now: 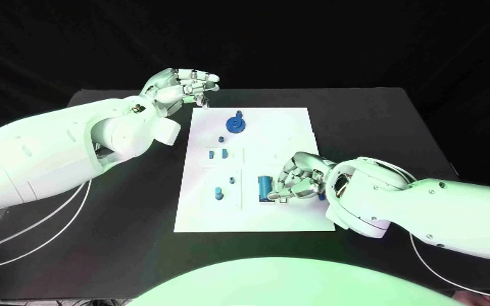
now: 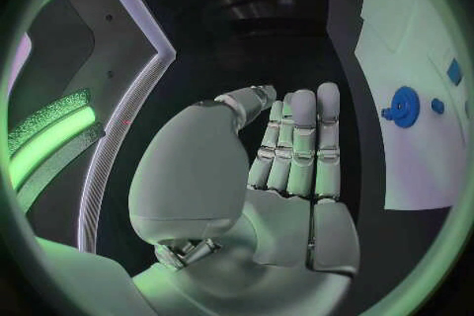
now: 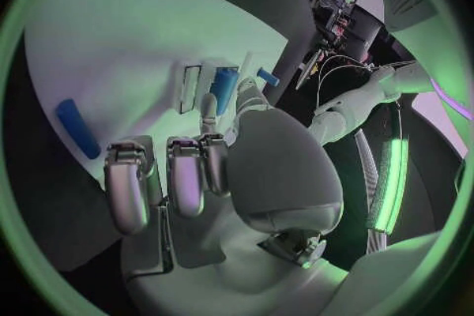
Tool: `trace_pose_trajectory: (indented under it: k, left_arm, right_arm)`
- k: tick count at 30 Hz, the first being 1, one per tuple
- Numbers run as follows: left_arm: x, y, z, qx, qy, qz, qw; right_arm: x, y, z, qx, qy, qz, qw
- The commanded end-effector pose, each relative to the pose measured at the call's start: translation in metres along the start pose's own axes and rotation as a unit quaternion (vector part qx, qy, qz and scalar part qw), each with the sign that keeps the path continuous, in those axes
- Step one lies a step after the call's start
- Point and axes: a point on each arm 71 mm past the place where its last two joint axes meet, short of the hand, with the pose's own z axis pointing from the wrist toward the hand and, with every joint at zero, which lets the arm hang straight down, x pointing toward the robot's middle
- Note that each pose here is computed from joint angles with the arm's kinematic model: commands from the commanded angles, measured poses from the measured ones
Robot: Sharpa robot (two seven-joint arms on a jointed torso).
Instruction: Assemble the parts on the task board
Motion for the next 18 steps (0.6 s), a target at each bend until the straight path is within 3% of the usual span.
trace_pose_trajectory:
  k: [1, 18]
  left_arm:
    - [0.0022, -0.0009, 0.0007, 0.004, 0.007, -0.004, 1.000]
    - [0.0019, -0.0008, 0.0007, 0.003, 0.007, -0.004, 1.000]
  right_arm:
    - [0.0032, 0.0025, 0.0016, -0.012, 0.003, -0.018, 1.000]
    - [0.0018, 0.0003, 0.0104, 0.000, -0.022, -0.037, 0.999]
